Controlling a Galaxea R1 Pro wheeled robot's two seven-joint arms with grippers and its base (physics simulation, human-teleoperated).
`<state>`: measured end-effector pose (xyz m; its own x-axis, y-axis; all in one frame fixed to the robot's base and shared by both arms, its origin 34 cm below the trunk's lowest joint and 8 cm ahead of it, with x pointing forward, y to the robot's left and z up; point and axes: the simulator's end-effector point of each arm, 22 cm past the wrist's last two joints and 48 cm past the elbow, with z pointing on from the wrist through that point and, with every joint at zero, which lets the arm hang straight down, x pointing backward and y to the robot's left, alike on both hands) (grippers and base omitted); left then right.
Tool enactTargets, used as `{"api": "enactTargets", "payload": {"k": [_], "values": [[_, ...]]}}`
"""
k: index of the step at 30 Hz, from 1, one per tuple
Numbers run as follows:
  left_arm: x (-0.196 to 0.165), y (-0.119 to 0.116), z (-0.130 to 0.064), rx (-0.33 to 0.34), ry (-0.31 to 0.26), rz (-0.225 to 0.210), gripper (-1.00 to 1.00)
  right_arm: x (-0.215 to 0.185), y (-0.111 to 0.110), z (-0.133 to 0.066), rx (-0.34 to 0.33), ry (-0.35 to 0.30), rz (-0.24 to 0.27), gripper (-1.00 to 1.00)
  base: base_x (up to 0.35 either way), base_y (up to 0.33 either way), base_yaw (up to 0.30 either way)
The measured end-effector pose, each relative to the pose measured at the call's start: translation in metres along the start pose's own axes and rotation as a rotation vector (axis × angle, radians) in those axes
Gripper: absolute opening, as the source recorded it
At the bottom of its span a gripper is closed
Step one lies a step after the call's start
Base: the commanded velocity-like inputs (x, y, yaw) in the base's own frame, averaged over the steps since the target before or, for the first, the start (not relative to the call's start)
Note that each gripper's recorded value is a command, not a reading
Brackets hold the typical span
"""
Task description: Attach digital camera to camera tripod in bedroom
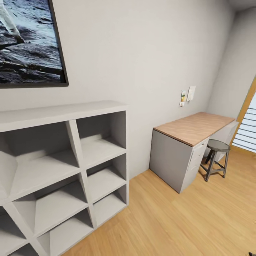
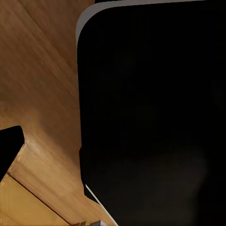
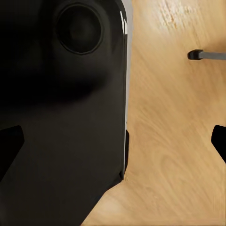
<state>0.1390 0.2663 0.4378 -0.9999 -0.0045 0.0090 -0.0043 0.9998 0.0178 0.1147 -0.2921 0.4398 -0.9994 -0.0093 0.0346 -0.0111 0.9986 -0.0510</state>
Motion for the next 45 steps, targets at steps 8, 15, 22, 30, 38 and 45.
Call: {"api": "enactTargets", "payload": {"k": [8, 15, 22, 30, 38, 45], "values": [[0.0000, 0.0004, 0.0000, -0.001, 0.000, 0.000, 1.00, 0.0000, 0.0000, 0.0000, 0.000, 0.000, 0.000, 1.00, 0.330, 0.037, -0.300], [0.0000, 0.0008, 0.0000, -0.001, 0.000, -0.001, 1.00, -0.0001, 0.0001, 0.0000, 0.000, 0.000, 0.001, 1.00, 0.332, 0.007, -0.300], [0.0000, 0.0010, 0.0000, -0.001, 0.000, 0.000, 1.00, -0.0002, 0.0000, 0.0000, 0.000, 0.000, 0.000, 1.00, 0.327, 0.001, -0.300], [0.0000, 0.0013, 0.0000, -0.002, 0.000, 0.000, 1.00, 0.0000, 0.0000, 0.0000, 0.000, 0.000, 0.000, 1.00, 0.318, 0.000, -0.300], [0.0000, 0.0013, 0.0001, -0.002, 0.001, -0.001, 1.00, -0.0007, 0.0000, 0.0001, 0.000, 0.000, 0.000, 1.00, 0.183, 0.000, -0.300], [-0.0001, 0.0013, 0.0001, -0.002, 0.000, -0.001, 1.00, -0.0009, -0.0001, 0.0001, 0.000, 0.000, 0.000, 1.00, 0.020, 0.000, -0.300]]}}
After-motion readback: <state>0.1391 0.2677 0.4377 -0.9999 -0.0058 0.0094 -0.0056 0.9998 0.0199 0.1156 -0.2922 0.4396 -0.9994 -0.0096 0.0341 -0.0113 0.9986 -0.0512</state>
